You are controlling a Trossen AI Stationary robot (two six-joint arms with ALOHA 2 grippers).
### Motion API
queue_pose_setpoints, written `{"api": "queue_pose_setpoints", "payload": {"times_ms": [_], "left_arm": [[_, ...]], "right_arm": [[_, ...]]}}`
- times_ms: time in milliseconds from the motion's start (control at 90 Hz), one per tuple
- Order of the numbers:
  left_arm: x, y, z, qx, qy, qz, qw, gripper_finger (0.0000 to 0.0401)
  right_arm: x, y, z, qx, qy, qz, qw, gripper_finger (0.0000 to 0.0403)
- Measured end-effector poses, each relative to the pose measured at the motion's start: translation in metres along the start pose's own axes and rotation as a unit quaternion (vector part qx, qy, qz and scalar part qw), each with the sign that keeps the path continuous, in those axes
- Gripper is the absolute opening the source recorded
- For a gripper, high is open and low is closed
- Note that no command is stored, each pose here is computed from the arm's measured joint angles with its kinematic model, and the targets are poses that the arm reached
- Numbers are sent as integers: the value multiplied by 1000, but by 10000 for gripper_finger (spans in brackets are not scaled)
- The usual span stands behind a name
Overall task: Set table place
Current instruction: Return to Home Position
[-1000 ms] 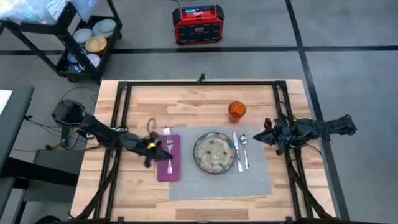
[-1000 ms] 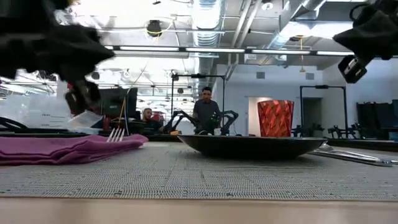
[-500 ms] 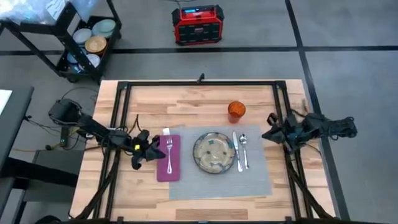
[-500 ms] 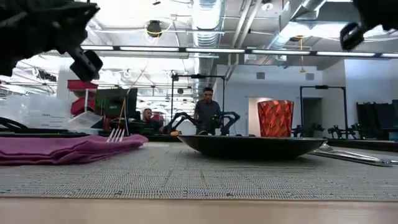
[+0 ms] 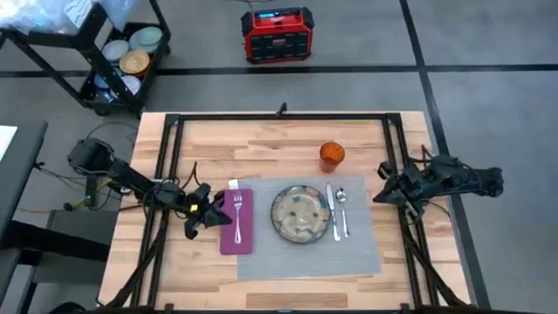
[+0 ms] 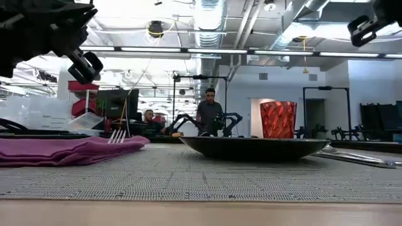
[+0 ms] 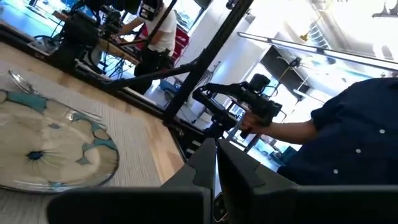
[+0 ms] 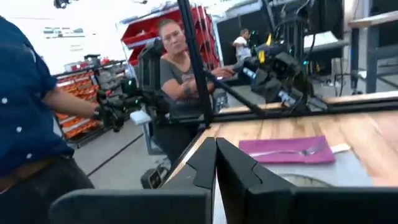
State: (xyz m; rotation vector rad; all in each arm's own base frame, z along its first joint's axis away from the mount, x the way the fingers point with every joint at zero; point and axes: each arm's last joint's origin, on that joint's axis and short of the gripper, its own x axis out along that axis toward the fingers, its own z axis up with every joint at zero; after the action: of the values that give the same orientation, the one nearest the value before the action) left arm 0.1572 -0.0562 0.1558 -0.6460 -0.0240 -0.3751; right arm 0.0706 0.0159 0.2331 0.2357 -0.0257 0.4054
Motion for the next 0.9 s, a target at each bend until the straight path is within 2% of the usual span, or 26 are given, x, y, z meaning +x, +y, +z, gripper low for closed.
{"api": "queue_pose_setpoints", "payload": {"times_ms": [78,244,400,567,667,811,900], "left_arm": [[0,-2,-2,0,5,-6,1000,0],[0,-5,-3,10,6,-12,1000,0],[0,-6,-2,34,-1,-16,999,0],[0,-6,-1,104,-7,-16,994,0],[0,-6,-2,139,-6,-16,990,0],[0,-4,-1,127,-3,-7,992,0],[0,-2,-3,116,7,0,993,0]], "right_arm": [[6,-5,-14,10,1,13,1000,0],[18,-16,-48,12,-52,48,997,0],[17,-14,-44,-6,-67,62,996,0],[16,-13,-39,-26,-92,62,993,0],[14,-13,-33,-36,-131,47,990,0],[14,-16,-33,-28,-130,28,991,0],[15,-20,-39,-2,-99,13,995,0]]}}
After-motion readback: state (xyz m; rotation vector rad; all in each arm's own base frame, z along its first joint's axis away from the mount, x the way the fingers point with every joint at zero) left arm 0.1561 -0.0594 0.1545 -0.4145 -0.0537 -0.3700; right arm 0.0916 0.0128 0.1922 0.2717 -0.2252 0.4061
